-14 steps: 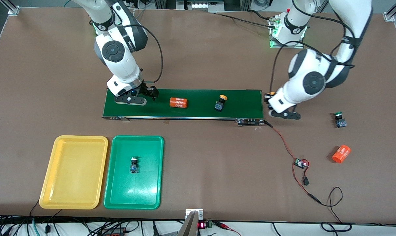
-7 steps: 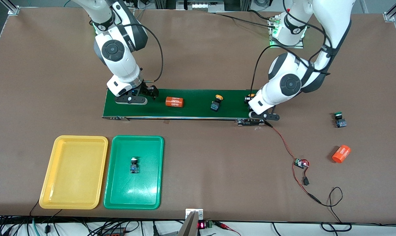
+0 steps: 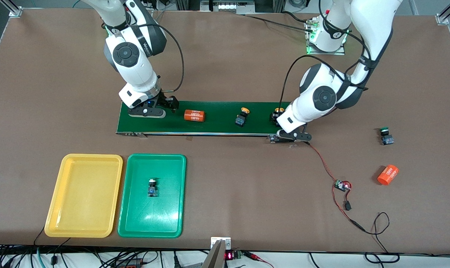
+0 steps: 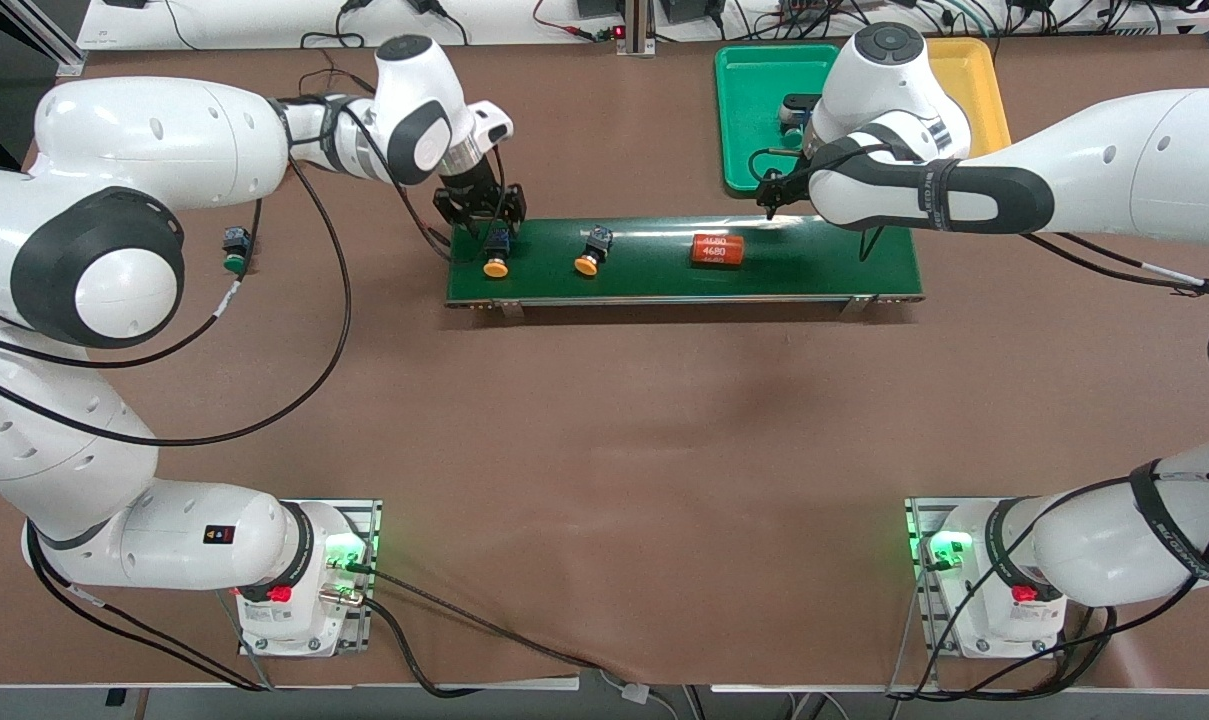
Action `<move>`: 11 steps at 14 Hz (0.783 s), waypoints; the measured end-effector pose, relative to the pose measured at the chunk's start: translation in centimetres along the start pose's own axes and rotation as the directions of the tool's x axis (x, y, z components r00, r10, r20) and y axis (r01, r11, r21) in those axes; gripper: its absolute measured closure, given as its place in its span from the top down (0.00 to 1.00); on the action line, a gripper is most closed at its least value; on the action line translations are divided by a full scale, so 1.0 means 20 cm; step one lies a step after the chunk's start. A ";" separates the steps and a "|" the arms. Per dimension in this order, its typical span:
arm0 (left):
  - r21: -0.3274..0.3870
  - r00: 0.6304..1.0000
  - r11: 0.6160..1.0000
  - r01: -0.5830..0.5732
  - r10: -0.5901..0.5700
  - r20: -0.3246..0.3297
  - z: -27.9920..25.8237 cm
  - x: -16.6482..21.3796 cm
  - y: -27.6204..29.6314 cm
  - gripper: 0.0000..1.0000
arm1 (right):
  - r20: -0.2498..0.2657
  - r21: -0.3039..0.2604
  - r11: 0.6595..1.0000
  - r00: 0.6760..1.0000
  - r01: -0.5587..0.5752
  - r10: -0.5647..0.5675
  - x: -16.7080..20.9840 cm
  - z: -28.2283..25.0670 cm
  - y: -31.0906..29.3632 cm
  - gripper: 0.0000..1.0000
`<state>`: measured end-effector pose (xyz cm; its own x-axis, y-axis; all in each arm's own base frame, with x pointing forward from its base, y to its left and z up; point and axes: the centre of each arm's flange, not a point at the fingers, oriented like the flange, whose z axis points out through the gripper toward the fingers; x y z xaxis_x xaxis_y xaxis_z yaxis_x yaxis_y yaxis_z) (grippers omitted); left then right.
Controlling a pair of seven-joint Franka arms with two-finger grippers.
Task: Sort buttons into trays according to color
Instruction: 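Place the orange-cap button on the belt with the left gripper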
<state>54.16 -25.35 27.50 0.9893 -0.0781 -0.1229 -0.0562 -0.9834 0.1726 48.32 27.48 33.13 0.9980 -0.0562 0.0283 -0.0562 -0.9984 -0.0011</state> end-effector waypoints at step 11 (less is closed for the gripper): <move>0.171 0.990 0.980 -0.099 0.114 -0.078 -0.43 0.24 -1.30 1.00 | 0.001 -0.004 1.000 1.000 -0.006 0.006 0.01 -0.02 0.02 1.00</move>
<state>61.44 1.24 30.94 0.9840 -0.1764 -0.0257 -0.1761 -0.9843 0.0141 48.40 27.12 33.43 0.9977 -0.0624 0.0270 -0.0625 -0.9980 0.0027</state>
